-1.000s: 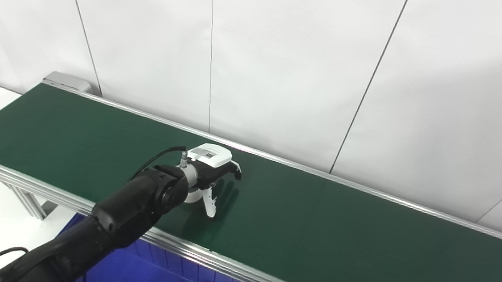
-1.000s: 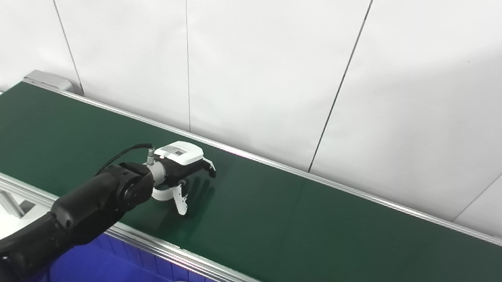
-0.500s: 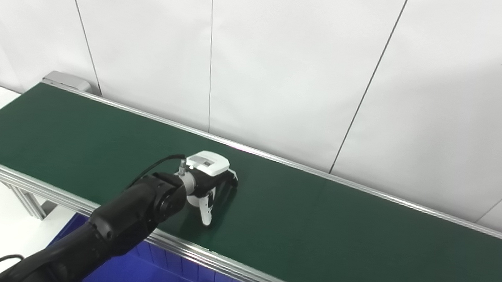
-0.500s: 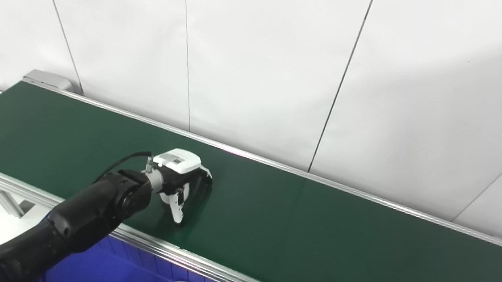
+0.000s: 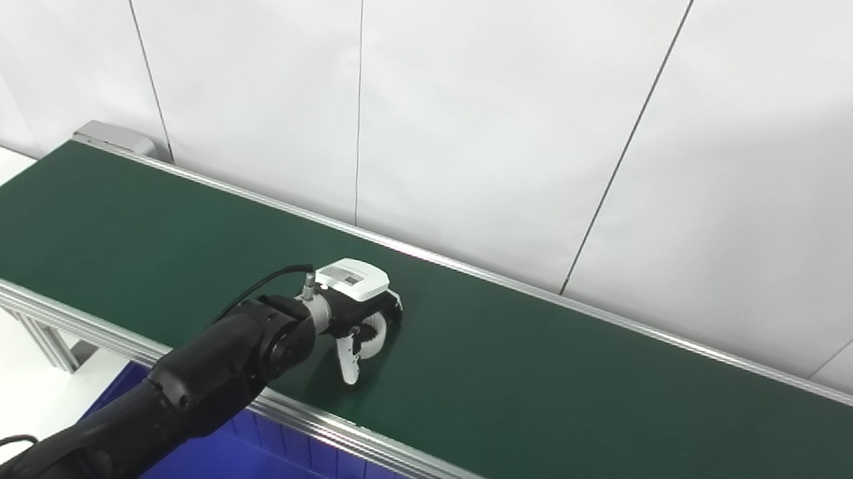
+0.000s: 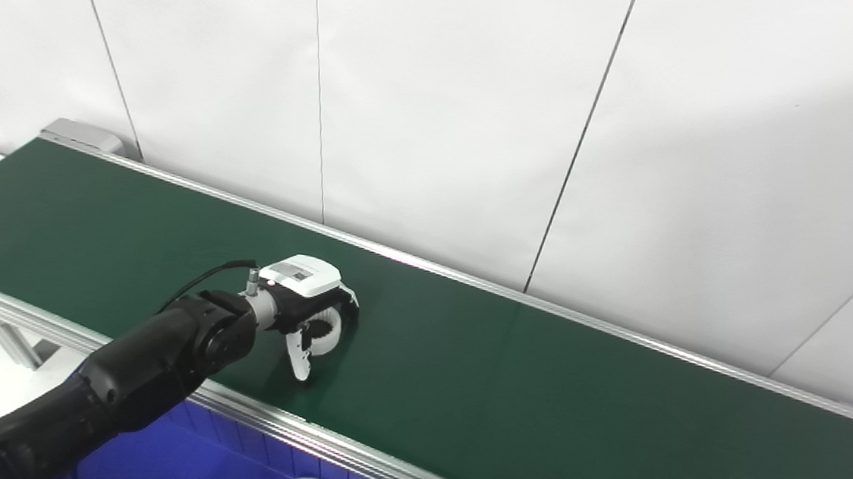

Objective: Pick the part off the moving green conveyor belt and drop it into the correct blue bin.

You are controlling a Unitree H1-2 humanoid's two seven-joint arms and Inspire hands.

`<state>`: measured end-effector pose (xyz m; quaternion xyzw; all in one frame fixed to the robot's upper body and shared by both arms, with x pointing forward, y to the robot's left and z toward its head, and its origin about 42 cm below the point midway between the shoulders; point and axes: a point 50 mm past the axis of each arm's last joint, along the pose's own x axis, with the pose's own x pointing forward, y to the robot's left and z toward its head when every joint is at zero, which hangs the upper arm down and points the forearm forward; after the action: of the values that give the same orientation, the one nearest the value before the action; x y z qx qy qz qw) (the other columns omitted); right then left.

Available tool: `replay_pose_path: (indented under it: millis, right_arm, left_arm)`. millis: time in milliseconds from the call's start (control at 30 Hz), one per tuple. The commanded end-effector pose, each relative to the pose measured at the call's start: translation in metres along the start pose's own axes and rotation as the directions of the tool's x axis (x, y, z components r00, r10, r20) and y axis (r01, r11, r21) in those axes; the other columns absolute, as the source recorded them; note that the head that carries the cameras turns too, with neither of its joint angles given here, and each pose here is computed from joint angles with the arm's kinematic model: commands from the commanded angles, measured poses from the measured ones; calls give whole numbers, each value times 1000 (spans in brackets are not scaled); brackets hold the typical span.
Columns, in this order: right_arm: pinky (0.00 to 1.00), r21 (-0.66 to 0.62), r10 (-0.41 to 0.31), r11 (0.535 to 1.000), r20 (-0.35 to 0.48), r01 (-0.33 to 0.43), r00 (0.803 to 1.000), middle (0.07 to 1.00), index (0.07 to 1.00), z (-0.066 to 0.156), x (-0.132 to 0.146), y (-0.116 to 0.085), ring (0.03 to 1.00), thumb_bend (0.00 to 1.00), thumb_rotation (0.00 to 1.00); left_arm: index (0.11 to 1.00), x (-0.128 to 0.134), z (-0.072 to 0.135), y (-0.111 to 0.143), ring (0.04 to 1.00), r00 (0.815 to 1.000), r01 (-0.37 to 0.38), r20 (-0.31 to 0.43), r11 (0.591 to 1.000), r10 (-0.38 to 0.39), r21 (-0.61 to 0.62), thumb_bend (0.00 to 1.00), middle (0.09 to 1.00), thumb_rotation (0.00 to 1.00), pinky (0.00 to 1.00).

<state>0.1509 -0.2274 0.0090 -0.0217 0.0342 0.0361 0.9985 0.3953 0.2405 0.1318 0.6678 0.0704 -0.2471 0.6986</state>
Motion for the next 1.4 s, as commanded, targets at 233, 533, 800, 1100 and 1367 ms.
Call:
replay_pose_path:
  millis: [233, 533, 800, 1100, 1367]
  right_arm:
    - [827, -7, 16, 1000, 78, -15, 997, 899, 1000, 10, 6, 1, 869, 74, 1000]
    - [829, -7, 17, 1000, 78, -16, 997, 898, 1000, 10, 5, 0, 870, 84, 1000]
    - [822, -13, 15, 1000, 80, -14, 997, 897, 1000, 11, 5, 0, 865, 76, 1000]
    - [820, -14, 12, 1000, 79, -11, 997, 896, 1000, 11, 5, -1, 866, 82, 1000]
    - [817, -16, 12, 1000, 76, -11, 997, 893, 1000, 10, 5, -1, 863, 80, 1000]
  left_arm:
    - [740, -4, -11, 23, 800, 997, -76, -8, 996, 77, 53, 861, 843, 0, 727]
    - [476, 3, -15, 9, 468, 966, -242, 82, 968, 247, -64, 505, 509, 0, 484]
    - [477, 8, -11, 1, 463, 948, -288, 122, 955, 296, -78, 503, 505, 0, 456]
    - [468, 9, -4, 0, 486, 942, -295, 143, 952, 304, -78, 504, 492, 0, 485]
    - [476, 3, -4, 3, 472, 932, -316, 148, 942, 331, -111, 503, 489, 0, 451]
